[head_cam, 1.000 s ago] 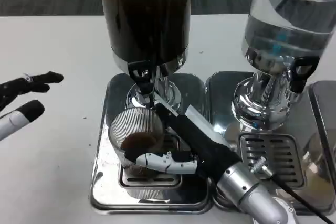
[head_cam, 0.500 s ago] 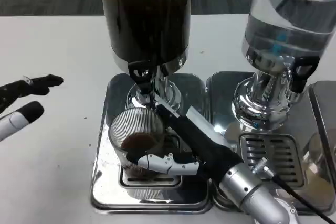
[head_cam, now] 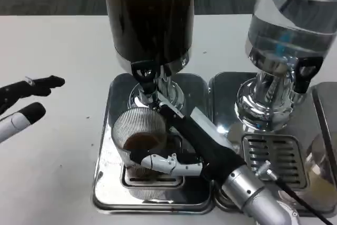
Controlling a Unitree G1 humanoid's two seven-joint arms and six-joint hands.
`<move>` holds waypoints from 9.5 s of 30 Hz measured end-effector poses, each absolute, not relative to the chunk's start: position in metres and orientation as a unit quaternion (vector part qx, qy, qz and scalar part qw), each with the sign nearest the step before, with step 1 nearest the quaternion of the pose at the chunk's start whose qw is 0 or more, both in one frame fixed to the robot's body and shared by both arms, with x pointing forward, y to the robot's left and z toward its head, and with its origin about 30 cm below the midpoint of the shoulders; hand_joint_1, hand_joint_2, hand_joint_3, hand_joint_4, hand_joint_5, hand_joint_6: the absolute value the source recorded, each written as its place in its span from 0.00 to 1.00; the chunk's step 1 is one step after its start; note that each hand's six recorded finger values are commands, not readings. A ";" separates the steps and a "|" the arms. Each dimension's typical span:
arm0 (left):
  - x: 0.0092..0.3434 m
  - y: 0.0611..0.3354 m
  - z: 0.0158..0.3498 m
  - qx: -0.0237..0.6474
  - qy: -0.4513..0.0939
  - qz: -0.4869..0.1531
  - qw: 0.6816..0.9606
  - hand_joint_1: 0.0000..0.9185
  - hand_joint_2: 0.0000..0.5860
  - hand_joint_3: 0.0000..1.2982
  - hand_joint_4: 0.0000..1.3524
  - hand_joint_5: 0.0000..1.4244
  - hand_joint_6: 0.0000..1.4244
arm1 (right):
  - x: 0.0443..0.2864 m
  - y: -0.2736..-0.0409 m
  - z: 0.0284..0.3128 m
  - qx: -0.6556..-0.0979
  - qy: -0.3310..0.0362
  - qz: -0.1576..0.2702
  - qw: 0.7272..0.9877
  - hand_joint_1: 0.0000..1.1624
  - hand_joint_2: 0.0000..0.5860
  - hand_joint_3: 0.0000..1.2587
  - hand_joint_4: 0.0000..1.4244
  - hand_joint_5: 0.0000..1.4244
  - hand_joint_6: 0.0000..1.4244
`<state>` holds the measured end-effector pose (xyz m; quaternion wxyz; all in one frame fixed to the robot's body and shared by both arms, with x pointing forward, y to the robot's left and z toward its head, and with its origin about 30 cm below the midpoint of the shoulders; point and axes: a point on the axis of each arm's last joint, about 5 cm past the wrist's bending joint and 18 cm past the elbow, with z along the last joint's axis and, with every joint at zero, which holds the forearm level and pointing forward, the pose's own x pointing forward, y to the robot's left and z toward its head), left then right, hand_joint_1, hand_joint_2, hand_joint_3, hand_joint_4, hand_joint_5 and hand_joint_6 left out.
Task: Grasp the cup under the faucet to collect the drink, then remove the cup.
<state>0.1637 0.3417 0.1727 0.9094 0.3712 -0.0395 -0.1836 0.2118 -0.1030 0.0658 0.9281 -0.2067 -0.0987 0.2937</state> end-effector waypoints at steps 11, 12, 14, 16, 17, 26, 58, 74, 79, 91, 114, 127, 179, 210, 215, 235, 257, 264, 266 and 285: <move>0.167 0.343 0.176 0.378 -0.044 -0.189 0.905 0.00 0.18 0.19 0.12 0.12 0.06 | 0.212 -0.107 0.066 -0.206 -0.098 0.284 0.931 0.49 0.31 0.00 0.00 0.00 0.01; 0.167 0.343 0.175 0.377 -0.044 -0.189 0.905 0.00 0.18 0.19 0.12 0.12 0.06 | 0.212 -0.107 0.066 -0.206 -0.098 0.283 0.932 0.49 0.31 0.00 0.00 0.00 0.01; 0.167 0.343 0.175 0.377 -0.043 -0.189 0.906 0.00 0.18 0.20 0.12 0.12 0.06 | 0.212 -0.108 0.066 -0.206 -0.098 0.282 0.932 0.49 0.31 0.00 0.00 0.00 0.01; 0.167 0.343 0.175 0.377 -0.042 -0.189 0.906 0.00 0.18 0.20 0.12 0.12 0.06 | 0.211 -0.109 0.066 -0.206 -0.097 0.280 0.933 0.49 0.31 0.00 0.00 0.00 0.01; 0.167 0.343 0.175 0.377 -0.042 -0.189 0.906 0.00 0.18 0.20 0.12 0.12 0.06 | 0.211 -0.110 0.066 -0.206 -0.096 0.279 0.933 0.49 0.31 0.00 0.00 0.00 0.01; 0.169 0.343 0.175 0.376 -0.043 -0.191 0.906 0.00 0.18 0.20 0.12 0.12 0.06 | 0.209 -0.111 0.065 -0.203 -0.090 0.279 0.934 0.49 0.31 0.00 0.00 0.00 0.01; 0.170 0.345 0.176 0.372 -0.043 -0.189 0.908 0.00 0.19 0.21 0.14 0.13 0.06 | 0.217 -0.110 0.068 -0.237 -0.096 0.315 0.914 0.63 0.28 0.00 0.00 0.00 0.01; 0.170 0.345 0.176 0.371 -0.043 -0.189 0.908 0.00 0.20 0.21 0.14 0.13 0.07 | 0.217 -0.103 0.067 -0.228 -0.099 0.301 0.921 0.64 0.28 0.00 0.00 0.02 0.13; 0.168 0.346 0.175 0.371 -0.040 -0.189 0.908 0.00 0.21 0.21 0.14 0.13 0.07 | 0.217 -0.102 0.067 -0.228 -0.100 0.298 0.921 0.64 0.28 0.02 0.00 0.09 0.16; 0.168 0.347 0.176 0.372 -0.039 -0.192 0.908 0.00 0.23 0.22 0.14 0.13 0.07 | 0.211 -0.100 0.062 -0.225 -0.091 0.295 0.924 0.64 0.30 0.22 0.20 0.24 0.25; 0.169 0.346 0.177 0.372 -0.037 -0.200 0.906 0.00 0.28 0.22 0.15 0.13 0.07 | 0.199 -0.101 0.059 -0.228 -0.099 0.254 0.935 0.63 0.33 0.30 0.30 0.35 0.34; 0.172 0.345 0.178 0.372 -0.040 -0.207 0.904 0.00 0.30 0.22 0.14 0.13 0.07 | 0.195 -0.101 0.057 -0.224 -0.097 0.233 0.941 0.63 0.33 0.31 0.32 0.38 0.36; 0.192 0.329 0.163 0.344 -0.060 -0.251 0.903 0.00 0.32 0.20 0.13 0.13 0.07 | 0.181 -0.136 0.060 -0.232 -0.074 0.120 0.962 0.62 0.36 0.34 0.36 0.41 0.40; 0.192 0.308 0.145 0.320 -0.059 -0.323 0.889 0.00 0.32 0.20 0.13 0.14 0.07 | 0.165 -0.143 0.073 -0.219 -0.091 0.082 0.968 0.62 0.38 0.36 0.37 0.42 0.41; 0.188 0.305 0.142 0.307 -0.063 -0.334 0.889 0.00 0.32 0.20 0.12 0.14 0.07 | 0.159 -0.144 0.079 -0.213 -0.096 0.085 0.969 0.62 0.38 0.36 0.37 0.42 0.41; 0.176 0.298 0.142 0.291 -0.075 -0.342 0.890 0.00 0.31 0.19 0.12 0.14 0.07 | 0.138 -0.146 0.091 -0.210 -0.091 0.104 0.968 0.62 0.38 0.37 0.38 0.43 0.42; 0.176 0.298 0.142 0.283 -0.080 -0.338 0.894 0.00 0.31 0.19 0.12 0.14 0.07 | 0.126 -0.147 0.095 -0.197 -0.089 0.097 0.971 0.62 0.38 0.38 0.38 0.43 0.42; 0.176 0.295 0.144 0.279 -0.086 -0.340 0.894 0.00 0.31 0.19 0.12 0.14 0.07 | 0.118 -0.147 0.098 -0.192 -0.087 0.092 0.973 0.62 0.38 0.38 0.39 0.44 0.43; 0.175 0.295 0.143 0.277 -0.084 -0.340 0.895 0.00 0.31 0.19 0.12 0.14 0.07 | 0.116 -0.147 0.098 -0.191 -0.084 0.090 0.974 0.62 0.38 0.38 0.39 0.44 0.43; 0.172 0.291 0.142 0.268 -0.089 -0.342 0.896 0.00 0.30 0.19 0.12 0.14 0.08 | 0.108 -0.148 0.103 -0.187 -0.084 0.090 0.975 0.61 0.41 0.39 0.40 0.45 0.44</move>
